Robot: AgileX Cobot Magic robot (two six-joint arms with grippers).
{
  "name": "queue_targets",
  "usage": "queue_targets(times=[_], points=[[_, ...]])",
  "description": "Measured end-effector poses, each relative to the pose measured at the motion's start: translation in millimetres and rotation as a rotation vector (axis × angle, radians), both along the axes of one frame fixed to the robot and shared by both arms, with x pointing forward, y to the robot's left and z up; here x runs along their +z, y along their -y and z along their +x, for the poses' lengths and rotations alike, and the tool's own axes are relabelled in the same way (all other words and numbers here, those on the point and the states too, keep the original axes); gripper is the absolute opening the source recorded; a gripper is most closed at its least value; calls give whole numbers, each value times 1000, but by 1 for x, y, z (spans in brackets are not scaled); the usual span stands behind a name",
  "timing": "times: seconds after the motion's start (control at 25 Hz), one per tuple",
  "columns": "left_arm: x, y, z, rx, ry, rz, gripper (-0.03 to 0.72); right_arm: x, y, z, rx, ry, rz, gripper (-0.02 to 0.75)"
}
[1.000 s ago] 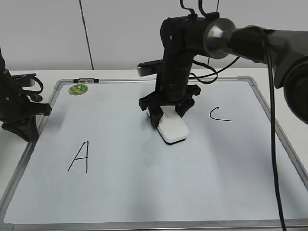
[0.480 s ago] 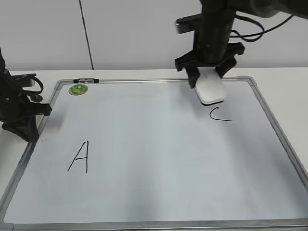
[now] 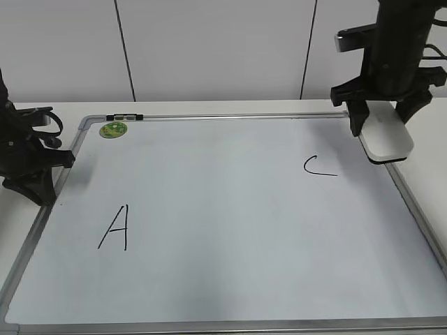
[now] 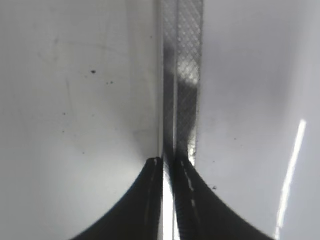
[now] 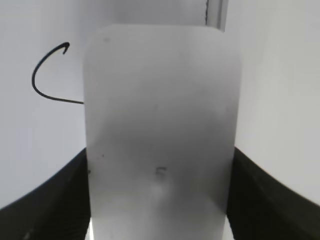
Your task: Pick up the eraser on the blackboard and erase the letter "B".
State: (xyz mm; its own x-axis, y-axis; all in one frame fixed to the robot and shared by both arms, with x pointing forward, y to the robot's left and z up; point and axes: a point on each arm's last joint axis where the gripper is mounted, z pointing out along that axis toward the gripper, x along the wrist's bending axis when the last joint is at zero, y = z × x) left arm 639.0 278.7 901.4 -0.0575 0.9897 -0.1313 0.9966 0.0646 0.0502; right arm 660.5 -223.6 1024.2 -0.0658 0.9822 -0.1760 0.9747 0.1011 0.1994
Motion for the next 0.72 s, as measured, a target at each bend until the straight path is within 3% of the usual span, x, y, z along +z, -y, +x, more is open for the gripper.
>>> queue_targets(times=[0.2, 0.4, 0.72], points=[[0, 0, 0, 0, 0, 0, 73, -10, 6, -17, -6, -62, -14, 524], [0, 0, 0, 0, 0, 0, 73, -44, 13, -36, -15, -192, -35, 524], [0, 0, 0, 1, -1, -2, 73, -55, 44, -40, -30, -268, 83, 524]])
